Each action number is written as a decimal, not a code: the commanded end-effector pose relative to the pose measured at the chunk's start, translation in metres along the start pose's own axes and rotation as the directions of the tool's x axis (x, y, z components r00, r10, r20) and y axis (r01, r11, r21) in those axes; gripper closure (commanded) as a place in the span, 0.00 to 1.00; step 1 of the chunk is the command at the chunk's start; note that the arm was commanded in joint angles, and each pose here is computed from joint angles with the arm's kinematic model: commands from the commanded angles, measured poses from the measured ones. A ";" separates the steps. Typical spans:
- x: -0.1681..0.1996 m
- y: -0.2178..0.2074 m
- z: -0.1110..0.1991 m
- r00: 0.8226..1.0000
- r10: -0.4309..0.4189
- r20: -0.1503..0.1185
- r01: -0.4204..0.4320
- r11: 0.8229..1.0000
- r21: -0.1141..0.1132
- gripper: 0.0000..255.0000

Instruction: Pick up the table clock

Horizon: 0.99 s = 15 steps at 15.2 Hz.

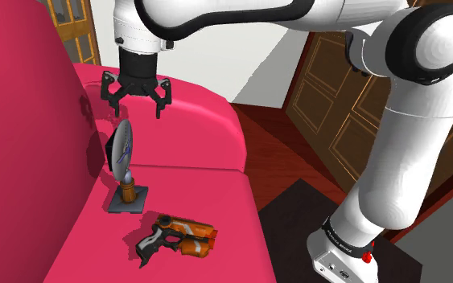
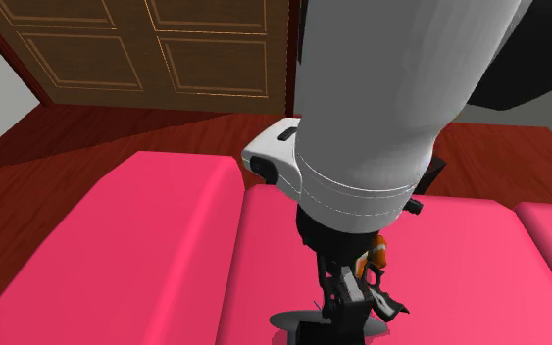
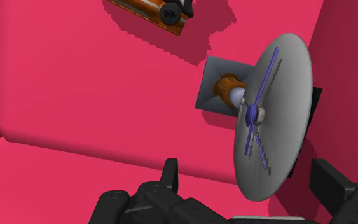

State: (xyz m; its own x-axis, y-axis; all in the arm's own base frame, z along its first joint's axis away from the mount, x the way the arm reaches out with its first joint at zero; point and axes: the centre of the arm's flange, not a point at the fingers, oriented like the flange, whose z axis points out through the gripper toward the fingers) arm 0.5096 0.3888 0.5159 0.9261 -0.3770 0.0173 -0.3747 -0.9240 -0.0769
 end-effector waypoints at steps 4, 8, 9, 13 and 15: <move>0.016 -0.040 0.015 0.999 0.050 0.008 -0.050 0.999 0.014 0.00; 0.016 -0.039 0.036 0.999 0.050 0.008 -0.050 0.999 0.014 0.00; 0.016 -0.038 0.042 0.999 0.050 0.008 -0.050 0.999 0.014 0.00; 0.016 -0.038 0.050 0.999 0.050 0.008 -0.050 0.999 0.014 1.00; 0.015 -0.038 0.050 0.999 0.050 0.008 -0.050 0.999 0.014 1.00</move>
State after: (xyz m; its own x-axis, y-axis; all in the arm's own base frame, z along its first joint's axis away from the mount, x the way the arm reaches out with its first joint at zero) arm 0.5406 0.4213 0.4700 0.9063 -0.4226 0.0065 -0.4203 -0.9027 -0.0918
